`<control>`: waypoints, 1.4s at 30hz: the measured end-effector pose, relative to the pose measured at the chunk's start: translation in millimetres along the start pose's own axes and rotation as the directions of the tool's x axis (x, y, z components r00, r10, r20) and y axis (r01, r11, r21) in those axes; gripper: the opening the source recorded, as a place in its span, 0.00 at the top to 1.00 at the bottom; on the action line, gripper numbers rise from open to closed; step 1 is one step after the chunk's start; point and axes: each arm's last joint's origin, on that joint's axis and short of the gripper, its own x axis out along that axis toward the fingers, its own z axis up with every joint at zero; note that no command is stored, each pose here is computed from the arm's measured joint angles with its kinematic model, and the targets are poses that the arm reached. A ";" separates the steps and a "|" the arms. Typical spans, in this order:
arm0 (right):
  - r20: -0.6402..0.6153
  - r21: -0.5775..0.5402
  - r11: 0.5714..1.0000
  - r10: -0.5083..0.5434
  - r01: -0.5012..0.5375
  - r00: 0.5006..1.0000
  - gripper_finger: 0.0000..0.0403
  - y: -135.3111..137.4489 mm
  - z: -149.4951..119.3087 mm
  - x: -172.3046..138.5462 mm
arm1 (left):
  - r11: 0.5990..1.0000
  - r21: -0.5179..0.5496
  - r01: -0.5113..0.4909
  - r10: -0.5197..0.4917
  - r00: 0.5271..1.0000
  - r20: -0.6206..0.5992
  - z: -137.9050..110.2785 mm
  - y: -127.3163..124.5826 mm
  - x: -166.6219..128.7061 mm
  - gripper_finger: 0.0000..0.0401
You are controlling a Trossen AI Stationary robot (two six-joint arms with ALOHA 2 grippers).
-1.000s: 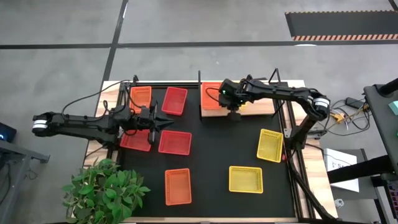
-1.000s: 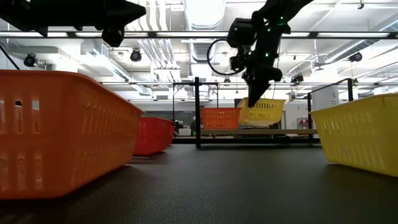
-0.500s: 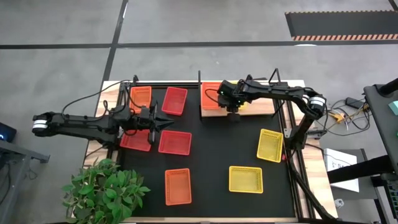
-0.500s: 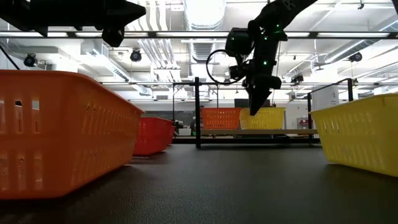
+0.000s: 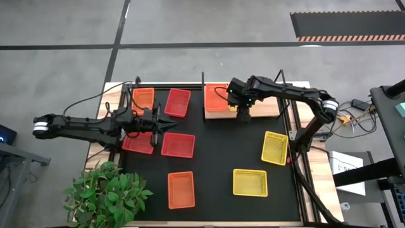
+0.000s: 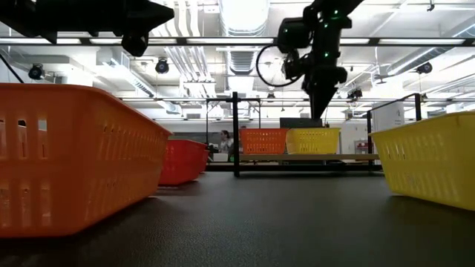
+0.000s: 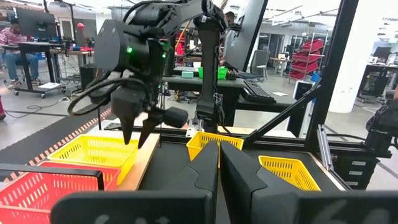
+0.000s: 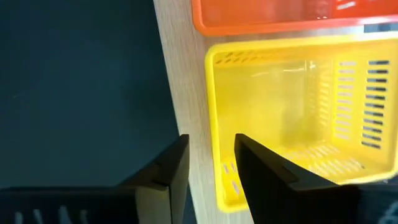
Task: Stack baskets on shelf by color
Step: Put the bottom right red bin on the shelf
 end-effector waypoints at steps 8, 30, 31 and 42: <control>0.173 -0.021 1.000 0.015 -0.011 0.985 0.86 21.8 -16.0 -32.5 | 1.000 -0.023 -0.001 0.001 1.000 -0.011 -2.9 0.3 1.7 1.00; 0.816 -0.268 0.933 0.086 0.242 0.571 0.98 157.0 -65.6 -17.5 | 0.907 -0.408 -0.101 0.003 0.972 -0.234 -61.9 1.5 20.5 1.00; 0.812 -0.273 0.935 0.097 0.227 0.576 0.98 157.6 -66.1 -17.1 | 0.907 -0.405 -0.115 0.015 0.970 -0.241 -63.1 2.0 22.0 1.00; 0.778 -0.375 0.905 0.191 0.199 0.598 0.79 165.2 -42.7 -16.4 | 0.936 -0.287 -0.204 0.139 0.963 -0.233 -59.9 9.9 28.6 1.00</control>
